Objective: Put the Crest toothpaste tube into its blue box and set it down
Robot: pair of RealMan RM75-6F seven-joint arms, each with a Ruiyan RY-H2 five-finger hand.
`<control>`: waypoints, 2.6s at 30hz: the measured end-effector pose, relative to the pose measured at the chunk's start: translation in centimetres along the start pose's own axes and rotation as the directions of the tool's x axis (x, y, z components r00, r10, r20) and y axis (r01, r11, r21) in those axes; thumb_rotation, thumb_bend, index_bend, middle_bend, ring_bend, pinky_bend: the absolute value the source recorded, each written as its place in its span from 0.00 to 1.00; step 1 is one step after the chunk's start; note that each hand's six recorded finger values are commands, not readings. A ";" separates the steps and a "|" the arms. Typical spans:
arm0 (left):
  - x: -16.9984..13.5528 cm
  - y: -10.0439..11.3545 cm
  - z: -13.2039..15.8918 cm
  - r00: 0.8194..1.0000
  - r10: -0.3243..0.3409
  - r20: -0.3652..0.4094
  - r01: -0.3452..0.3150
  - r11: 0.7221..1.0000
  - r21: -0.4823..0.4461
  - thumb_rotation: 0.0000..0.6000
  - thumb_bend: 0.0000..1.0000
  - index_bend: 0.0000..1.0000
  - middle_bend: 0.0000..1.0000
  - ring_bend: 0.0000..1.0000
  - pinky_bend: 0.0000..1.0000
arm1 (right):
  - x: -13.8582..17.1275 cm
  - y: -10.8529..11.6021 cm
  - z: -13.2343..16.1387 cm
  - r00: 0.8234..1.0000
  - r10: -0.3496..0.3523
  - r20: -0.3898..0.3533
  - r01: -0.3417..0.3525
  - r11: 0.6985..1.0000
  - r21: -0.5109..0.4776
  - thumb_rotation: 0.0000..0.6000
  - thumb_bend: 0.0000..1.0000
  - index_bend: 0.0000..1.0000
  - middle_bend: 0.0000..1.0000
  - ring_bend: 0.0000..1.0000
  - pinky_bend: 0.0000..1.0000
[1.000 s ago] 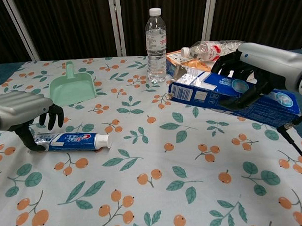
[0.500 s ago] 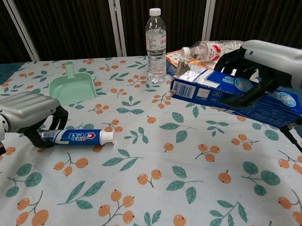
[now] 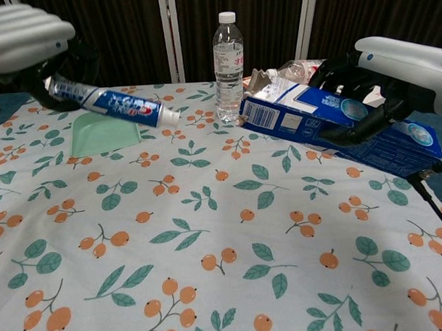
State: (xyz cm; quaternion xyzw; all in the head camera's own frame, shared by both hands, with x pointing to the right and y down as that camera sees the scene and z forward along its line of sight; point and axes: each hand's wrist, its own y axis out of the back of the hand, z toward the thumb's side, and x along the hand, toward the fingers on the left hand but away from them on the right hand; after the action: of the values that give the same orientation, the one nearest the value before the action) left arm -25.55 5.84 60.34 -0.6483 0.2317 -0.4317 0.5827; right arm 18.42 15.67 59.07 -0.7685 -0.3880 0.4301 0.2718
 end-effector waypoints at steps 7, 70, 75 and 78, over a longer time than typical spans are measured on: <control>1.4 4.1 0.8 0.988 0.087 0.129 -0.097 0.992 0.077 1.00 0.55 0.70 0.76 0.70 0.72 | 0.0 0.1 1.0 1.000 -0.012 0.001 0.012 1.000 -0.028 1.00 0.33 0.41 0.49 0.45 0.37; 1.6 10.2 4.6 0.915 0.320 0.244 -0.310 0.947 -0.082 1.00 0.55 0.69 0.75 0.70 0.72 | 0.9 1.6 1.7 0.999 -0.044 0.024 0.046 0.997 -0.063 1.00 0.34 0.41 0.49 0.45 0.37; 1.5 10.0 4.4 0.913 0.332 0.236 -0.311 0.942 -0.123 1.00 0.55 0.69 0.75 0.70 0.72 | 0.9 1.9 1.4 0.998 -0.046 0.031 0.048 0.996 -0.079 1.00 0.34 0.41 0.49 0.45 0.37; 1.3 10.0 4.3 0.907 0.345 0.242 -0.319 0.937 -0.140 1.00 0.55 0.69 0.75 0.70 0.72 | 0.9 1.9 1.3 0.998 -0.043 0.034 0.046 0.994 -0.095 1.00 0.35 0.41 0.49 0.45 0.37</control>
State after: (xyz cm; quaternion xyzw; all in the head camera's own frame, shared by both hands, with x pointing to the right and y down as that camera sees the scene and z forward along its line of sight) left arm -19.26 5.00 51.35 -0.6785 0.2800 -0.2248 0.6409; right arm 18.25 15.44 56.60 -0.7647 -0.4296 0.4172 0.2379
